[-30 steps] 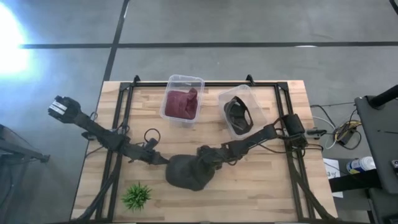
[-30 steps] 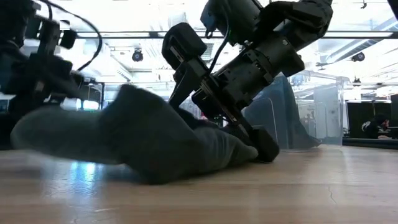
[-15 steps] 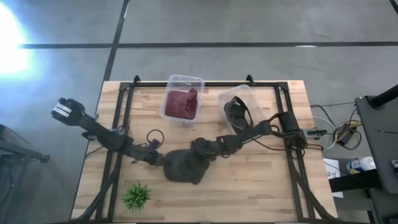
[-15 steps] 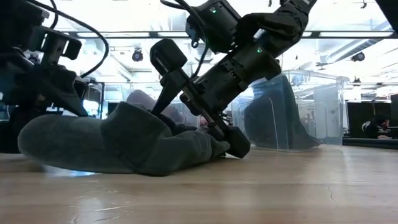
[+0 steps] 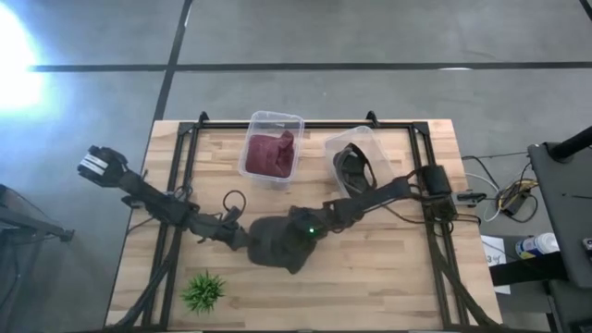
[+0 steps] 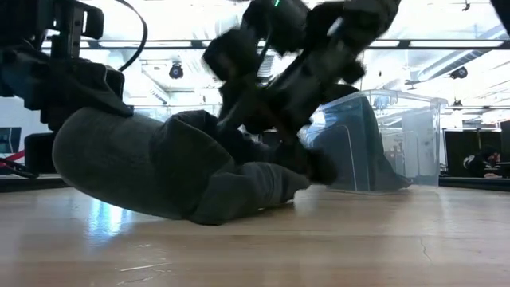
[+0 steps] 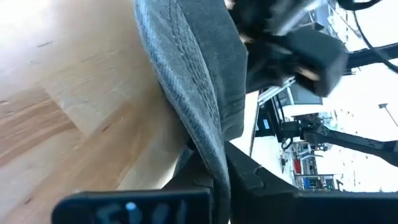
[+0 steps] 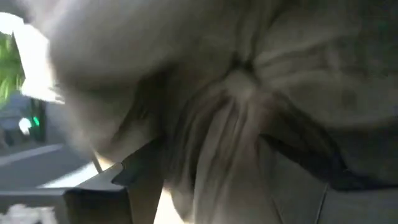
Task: Pick & Place hat
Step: Put the black cap into the right transparent bin
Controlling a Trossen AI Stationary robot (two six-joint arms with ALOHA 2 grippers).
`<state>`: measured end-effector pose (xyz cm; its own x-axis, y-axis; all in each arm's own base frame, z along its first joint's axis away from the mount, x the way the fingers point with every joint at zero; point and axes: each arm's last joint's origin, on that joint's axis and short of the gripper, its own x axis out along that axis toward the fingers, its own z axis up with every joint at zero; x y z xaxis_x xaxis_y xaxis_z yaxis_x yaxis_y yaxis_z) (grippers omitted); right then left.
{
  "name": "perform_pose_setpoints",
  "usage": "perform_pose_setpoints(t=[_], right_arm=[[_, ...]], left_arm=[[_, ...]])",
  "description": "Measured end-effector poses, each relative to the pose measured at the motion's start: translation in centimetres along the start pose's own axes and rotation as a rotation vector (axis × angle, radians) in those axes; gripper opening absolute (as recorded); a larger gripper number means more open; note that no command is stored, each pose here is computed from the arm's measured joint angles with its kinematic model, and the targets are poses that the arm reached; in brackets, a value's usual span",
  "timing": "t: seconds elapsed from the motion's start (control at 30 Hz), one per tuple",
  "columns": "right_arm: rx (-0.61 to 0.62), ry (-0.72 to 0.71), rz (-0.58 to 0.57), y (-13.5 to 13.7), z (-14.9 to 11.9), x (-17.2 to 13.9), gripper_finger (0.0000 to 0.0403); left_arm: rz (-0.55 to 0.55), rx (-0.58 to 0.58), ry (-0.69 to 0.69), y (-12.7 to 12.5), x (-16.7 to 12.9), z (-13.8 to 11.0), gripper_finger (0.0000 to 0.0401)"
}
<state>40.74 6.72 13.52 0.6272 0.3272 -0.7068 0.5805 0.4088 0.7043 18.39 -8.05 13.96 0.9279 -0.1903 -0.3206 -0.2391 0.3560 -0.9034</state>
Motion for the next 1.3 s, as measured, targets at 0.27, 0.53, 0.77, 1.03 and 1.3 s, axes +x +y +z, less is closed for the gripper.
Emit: perform_pose_setpoints(t=[0.27,0.53,0.77,1.03,1.3], right_arm=[[-0.199,-0.020,-0.132,2.8,-2.2,-9.3,0.0247],[-0.217,-0.308,-0.227,4.4,-5.9,-18.4,0.0247],[-0.234,-0.573,-0.279,4.1,-8.2,-23.6,0.0247],[-0.237,-0.665,-0.313,3.2,-8.8,-26.5,0.0247],[-0.178,-0.615,-0.470,1.2,-9.3,-27.3,0.0247]], left_arm=[[-0.084,0.017,-0.033,-2.0,-0.6,0.6,0.0009],[-0.324,0.147,-0.151,-7.8,-2.2,3.2,0.0009],[-0.433,0.209,-0.364,-11.8,-3.8,7.4,0.0010],[-0.318,0.206,-0.425,-16.1,-2.0,13.6,0.0009],[-0.211,0.133,-0.304,-18.7,3.0,21.1,0.0011]])
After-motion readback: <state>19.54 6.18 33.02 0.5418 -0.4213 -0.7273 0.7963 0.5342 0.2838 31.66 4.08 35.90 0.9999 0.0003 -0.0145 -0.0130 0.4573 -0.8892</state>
